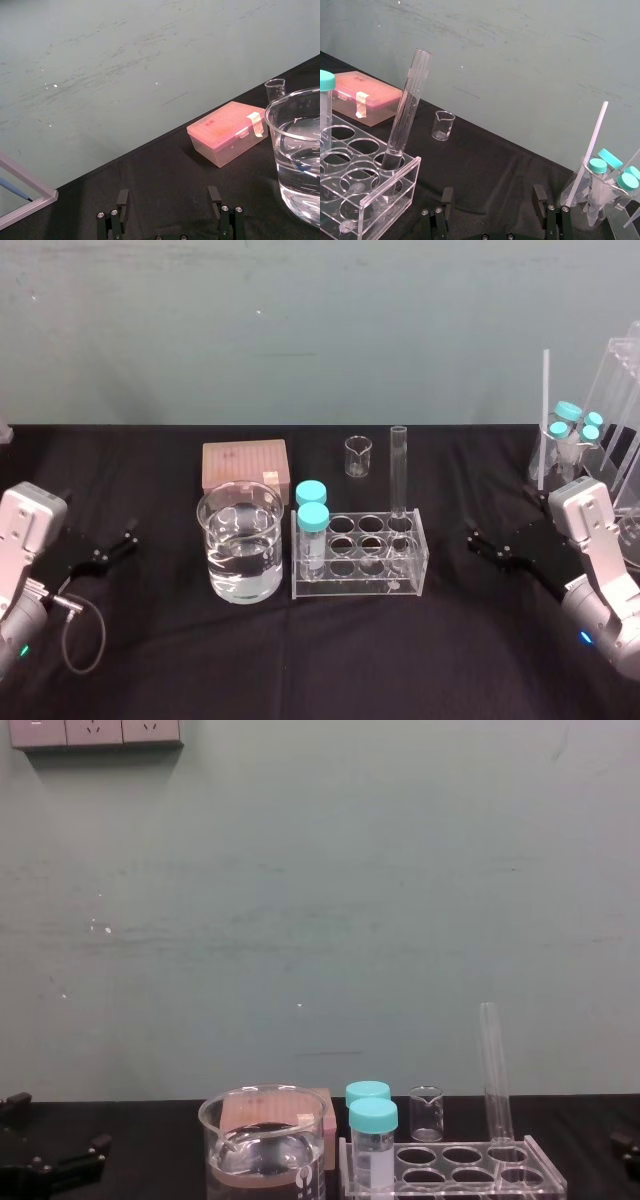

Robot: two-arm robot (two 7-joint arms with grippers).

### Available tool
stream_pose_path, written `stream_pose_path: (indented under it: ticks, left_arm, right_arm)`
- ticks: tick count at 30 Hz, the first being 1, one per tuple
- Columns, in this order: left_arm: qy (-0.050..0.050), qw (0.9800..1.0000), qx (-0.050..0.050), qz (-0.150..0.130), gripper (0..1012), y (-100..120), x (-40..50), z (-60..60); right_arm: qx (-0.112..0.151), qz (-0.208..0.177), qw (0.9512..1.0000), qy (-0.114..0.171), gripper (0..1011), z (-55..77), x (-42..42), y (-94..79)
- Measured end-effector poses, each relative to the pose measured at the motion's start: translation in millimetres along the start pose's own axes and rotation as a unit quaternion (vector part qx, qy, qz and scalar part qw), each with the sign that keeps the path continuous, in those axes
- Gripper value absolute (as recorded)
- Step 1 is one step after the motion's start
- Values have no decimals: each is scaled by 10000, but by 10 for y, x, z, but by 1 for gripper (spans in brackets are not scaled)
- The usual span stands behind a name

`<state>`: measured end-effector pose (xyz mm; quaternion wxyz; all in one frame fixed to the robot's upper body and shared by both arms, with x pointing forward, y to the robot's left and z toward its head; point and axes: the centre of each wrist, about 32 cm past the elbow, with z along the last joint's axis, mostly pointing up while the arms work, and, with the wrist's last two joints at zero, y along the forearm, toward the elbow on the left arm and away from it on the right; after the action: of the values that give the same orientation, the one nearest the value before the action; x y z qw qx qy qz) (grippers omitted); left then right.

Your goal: Hold the test tube with one hand and immerse one end into the beaker, then return it to the test tube rack.

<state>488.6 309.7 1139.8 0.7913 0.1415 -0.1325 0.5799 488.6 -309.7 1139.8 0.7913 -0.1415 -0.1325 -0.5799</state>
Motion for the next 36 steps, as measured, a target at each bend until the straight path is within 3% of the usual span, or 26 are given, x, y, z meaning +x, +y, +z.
stream_pose_path:
  ticks: [15,23,28,31,36]
  left_arm:
    - [0,10000,0,0,1000,0,0,0]
    - [0,10000,0,0,1000,0,0,0]
    - [0,10000,0,0,1000,0,0,0]
    - [0,10000,0,0,1000,0,0,0]
    - [0,10000,0,0,1000,0,0,0]
  right_arm:
    - [5,-14,10000,41,1000,2,6,0]
    - [159,15,9965,816,1000,122,79,16]
    - [250,234,9890,1439,1000,240,124,63]
    - [281,448,9852,1628,1000,298,121,110]
    - [310,815,9815,1704,1000,361,78,194]
